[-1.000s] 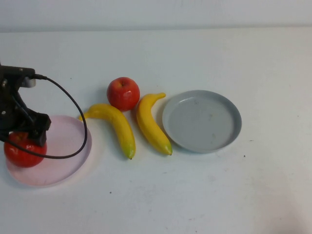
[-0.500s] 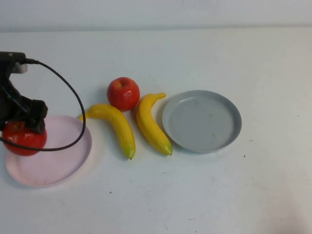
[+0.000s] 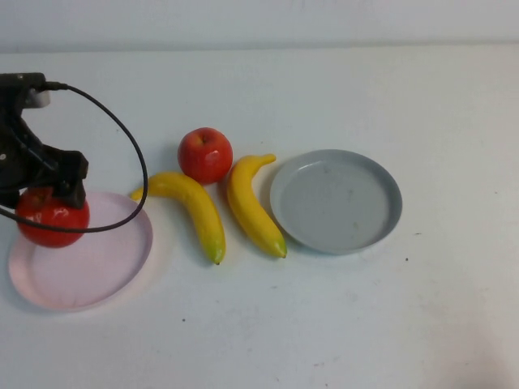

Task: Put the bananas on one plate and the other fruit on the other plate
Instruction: Put one type of fruit in the left plate

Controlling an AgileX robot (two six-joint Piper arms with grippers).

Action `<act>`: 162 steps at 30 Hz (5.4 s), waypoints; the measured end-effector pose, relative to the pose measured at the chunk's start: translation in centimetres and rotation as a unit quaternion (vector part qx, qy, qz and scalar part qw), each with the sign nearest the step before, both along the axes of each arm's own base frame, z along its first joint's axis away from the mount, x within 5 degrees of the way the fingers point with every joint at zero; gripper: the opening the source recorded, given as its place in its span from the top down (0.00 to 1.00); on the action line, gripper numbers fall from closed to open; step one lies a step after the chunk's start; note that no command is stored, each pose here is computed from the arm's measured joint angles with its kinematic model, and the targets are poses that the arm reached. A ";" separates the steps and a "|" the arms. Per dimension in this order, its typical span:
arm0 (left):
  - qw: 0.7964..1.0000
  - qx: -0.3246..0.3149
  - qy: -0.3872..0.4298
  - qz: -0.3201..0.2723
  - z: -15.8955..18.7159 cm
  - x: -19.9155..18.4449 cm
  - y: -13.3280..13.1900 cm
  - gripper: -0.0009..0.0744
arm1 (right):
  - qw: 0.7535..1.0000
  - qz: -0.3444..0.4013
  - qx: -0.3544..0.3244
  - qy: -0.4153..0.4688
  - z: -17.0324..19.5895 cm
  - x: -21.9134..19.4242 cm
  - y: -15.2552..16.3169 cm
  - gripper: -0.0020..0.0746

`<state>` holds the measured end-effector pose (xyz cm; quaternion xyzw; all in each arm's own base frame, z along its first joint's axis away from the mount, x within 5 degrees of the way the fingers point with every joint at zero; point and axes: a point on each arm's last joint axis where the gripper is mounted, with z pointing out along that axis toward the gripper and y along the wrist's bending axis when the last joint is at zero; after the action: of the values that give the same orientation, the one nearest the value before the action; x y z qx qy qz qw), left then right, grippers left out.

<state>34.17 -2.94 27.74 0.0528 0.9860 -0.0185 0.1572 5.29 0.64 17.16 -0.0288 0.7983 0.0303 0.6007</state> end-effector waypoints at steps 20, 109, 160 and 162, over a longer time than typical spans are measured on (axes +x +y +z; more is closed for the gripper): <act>0.996 -0.031 0.089 0.003 -1.4 -0.5 -0.8 0.10 | 1.000 0.000 0.000 0.000 0.0 0.0 0.0 1.00; 0.949 0.001 -0.203 -0.239 -2.4 8.3 -16.5 0.10 | 1.000 0.000 0.000 0.000 0.0 0.0 0.0 1.00; 0.974 -0.034 -0.160 -0.157 -5.7 10.2 -14.2 0.23 | 1.000 0.000 0.000 0.000 0.0 0.0 0.0 1.00; 0.974 -0.035 -0.159 -0.157 -5.4 10.1 -14.2 0.23 | 1.000 0.000 0.000 0.000 0.0 0.0 0.0 1.00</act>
<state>44.27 -17.15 22.33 0.2040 0.9266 -0.0689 0.3084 5.29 0.64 17.16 -0.0288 0.7983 0.0303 0.6007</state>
